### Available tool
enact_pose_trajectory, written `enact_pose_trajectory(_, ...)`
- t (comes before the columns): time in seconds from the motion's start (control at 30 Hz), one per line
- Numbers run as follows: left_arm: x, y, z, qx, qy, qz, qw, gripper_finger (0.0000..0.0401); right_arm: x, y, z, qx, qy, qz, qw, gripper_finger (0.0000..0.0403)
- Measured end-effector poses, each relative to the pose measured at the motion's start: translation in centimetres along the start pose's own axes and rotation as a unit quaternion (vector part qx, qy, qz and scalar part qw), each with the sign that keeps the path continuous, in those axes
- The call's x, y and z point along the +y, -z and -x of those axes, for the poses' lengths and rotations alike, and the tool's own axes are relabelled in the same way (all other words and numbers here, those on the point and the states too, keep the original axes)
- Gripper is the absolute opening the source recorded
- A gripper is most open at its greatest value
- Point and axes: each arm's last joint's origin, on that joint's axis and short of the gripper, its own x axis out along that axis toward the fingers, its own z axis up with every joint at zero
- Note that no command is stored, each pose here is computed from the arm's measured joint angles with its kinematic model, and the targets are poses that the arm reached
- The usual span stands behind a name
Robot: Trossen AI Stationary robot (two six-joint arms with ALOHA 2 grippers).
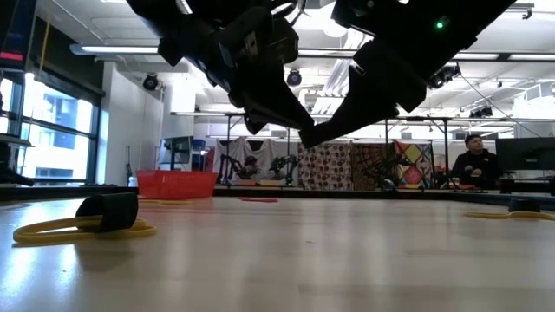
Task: Sort rubber bands into baskets
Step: Put the black rubber band into the blue basket
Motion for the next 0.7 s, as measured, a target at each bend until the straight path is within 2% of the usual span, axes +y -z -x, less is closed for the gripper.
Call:
enact_pose_trajectory(0.17,-0.4,0.1,-0.1,0.001,0.005,-0.003,1.000,0.0001,0.0,0.0,0.1,-0.003,0.005,0.006,1.000,0.0012)
enact_pose_trajectory(0.37,-1.2,0.0,-0.2,-0.016,-0.009,-0.029,0.999,0.0026,0.4,0.1,0.7,0.004,-0.023,0.014,1.000,0.0015)
enact_pose_trajectory(0.5,-2.3,-0.3,-0.3,-0.039,-0.011,-0.070,0.997,0.0055,0.3,0.0,2.2,0.002,-0.040,0.019,0.999,0.0005)
enact_pose_trajectory(0.7,-3.8,-0.8,-0.3,-0.082,0.000,-0.098,0.992,0.0091,-0.5,-0.2,4.8,0.017,-0.077,-0.003,0.997,0.0003)
